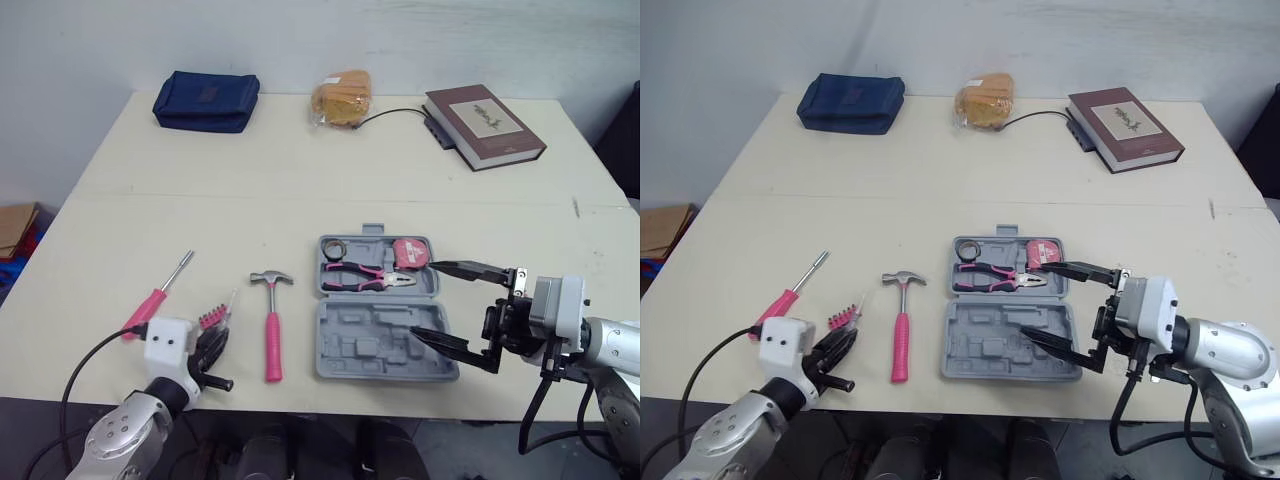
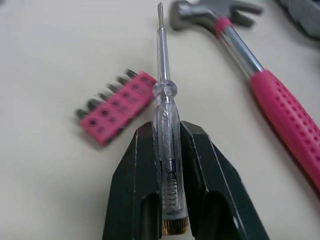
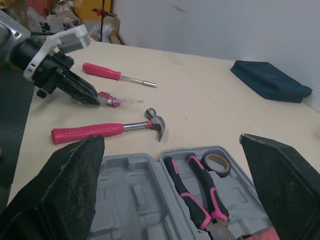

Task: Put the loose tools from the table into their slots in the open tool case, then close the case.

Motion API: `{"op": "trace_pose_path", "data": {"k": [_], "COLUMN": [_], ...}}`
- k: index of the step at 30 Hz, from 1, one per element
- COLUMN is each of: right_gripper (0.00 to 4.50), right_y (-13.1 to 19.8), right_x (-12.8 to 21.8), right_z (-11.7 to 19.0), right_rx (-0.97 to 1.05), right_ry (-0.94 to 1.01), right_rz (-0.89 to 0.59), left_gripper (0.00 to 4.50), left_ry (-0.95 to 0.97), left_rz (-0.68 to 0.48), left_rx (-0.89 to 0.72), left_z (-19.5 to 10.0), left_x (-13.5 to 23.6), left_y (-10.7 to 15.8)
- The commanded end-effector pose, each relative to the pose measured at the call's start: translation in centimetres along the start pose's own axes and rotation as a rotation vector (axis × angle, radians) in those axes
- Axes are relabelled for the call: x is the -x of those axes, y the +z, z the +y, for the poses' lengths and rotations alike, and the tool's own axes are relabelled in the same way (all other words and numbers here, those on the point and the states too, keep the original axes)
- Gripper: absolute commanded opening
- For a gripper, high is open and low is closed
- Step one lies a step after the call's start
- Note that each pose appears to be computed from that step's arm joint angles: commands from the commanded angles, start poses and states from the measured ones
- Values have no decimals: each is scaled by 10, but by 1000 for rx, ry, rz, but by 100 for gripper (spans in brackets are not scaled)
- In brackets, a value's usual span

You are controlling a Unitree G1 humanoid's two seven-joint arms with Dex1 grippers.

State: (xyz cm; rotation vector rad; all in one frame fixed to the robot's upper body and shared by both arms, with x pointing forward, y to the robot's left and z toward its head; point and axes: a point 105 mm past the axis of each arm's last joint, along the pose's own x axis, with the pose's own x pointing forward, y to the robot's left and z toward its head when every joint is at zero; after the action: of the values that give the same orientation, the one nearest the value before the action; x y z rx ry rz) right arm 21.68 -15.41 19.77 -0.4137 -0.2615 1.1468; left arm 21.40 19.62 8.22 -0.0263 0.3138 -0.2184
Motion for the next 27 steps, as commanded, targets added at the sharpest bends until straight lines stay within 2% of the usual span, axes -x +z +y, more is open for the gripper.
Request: {"op": "trace_pose_path", "data": {"k": [1, 3, 5, 9, 14, 16, 18, 24, 27], "right_gripper": [450, 450, 450, 450, 450, 450, 450, 450, 450], "right_y": [7, 5, 2, 1, 9, 9, 6, 11, 11], "right_x": [6, 8, 12, 17, 24, 27, 31, 36, 40], "right_z": [3, 3, 1, 0, 4, 8, 13, 18, 24], "right_rx": [34, 32, 21, 30, 42, 32, 37, 55, 59], "right_ry": [8, -2, -32, -55, -95, -113, -113, -167, -181], "right_rz": [-7, -4, 10, 27, 34, 49, 81, 114, 146], "left_gripper": [2, 2, 2, 2, 2, 2, 2, 2, 2], "left_ry": [-5, -28, -96, -263, -657, -804, -938, -1115, -1086], "left_rz": [-102, -182, -317, -357, -256, -281, -224, -13, -6], "left_rx": [-88, -121, -128, -235, -450, -546, -618, -850, -896], "left_z": [-1, -2, -9, -25, -65, -87, -103, -117, -132], "left_x": [15, 20, 25, 28, 21, 10, -3, -33, -55], "left_y": [23, 37, 64, 80, 82, 96, 100, 91, 99]}}
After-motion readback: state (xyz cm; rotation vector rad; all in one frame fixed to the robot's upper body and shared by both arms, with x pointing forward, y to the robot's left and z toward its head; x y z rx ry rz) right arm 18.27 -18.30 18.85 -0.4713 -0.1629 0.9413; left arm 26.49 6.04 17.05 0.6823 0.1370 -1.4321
